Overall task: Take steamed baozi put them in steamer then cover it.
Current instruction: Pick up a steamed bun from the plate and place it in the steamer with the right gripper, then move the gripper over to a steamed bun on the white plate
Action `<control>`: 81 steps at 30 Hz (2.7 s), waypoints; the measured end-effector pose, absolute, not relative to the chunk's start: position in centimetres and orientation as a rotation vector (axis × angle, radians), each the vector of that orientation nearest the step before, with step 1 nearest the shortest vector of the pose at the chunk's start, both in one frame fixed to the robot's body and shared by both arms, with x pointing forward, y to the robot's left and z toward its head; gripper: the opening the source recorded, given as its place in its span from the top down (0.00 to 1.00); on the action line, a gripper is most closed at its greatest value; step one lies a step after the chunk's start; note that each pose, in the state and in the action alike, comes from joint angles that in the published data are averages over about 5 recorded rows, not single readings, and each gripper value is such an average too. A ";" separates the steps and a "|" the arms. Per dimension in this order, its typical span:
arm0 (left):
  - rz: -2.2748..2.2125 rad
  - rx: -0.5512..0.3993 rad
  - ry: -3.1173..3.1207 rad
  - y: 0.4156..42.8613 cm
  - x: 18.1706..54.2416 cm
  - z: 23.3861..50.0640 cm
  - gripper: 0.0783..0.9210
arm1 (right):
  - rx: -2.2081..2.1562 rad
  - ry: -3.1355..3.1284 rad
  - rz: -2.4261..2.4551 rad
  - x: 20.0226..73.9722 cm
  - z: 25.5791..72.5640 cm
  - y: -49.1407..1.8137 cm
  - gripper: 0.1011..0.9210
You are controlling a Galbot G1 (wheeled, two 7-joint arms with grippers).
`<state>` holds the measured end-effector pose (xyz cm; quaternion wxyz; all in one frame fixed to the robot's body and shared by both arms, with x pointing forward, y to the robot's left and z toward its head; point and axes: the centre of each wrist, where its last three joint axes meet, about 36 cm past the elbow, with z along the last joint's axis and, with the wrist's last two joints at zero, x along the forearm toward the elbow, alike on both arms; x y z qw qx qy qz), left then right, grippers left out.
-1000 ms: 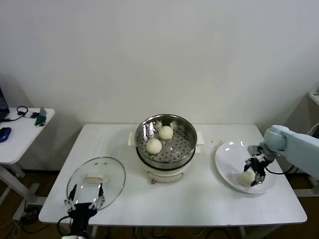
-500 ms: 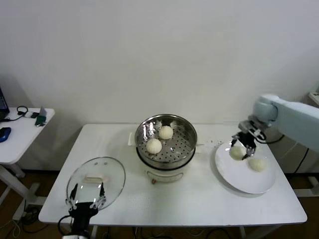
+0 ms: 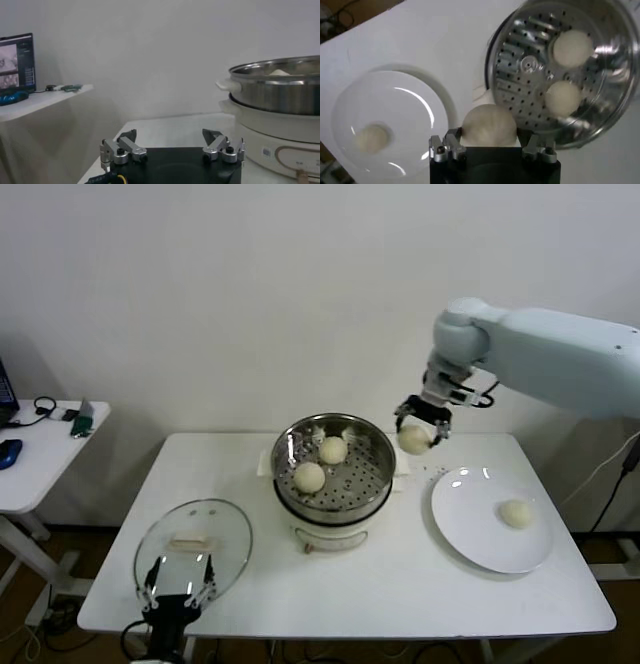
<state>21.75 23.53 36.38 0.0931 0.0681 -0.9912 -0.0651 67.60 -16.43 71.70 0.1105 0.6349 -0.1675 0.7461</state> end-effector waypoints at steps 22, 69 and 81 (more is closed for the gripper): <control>-0.200 0.240 -2.921 24.9 21.0 36.1 0.12 | 2.077 0.108 2.332 64.9 62.4 -2.5 0.23; -0.216 0.217 -2.932 24.9 21.2 36.5 0.12 | 1.549 -1.101 1.847 66.7 67.1 -28.3 0.12; -0.199 0.216 -2.942 24.7 21.1 36.6 0.12 | 1.275 -1.274 1.526 64.0 60.2 -43.2 0.12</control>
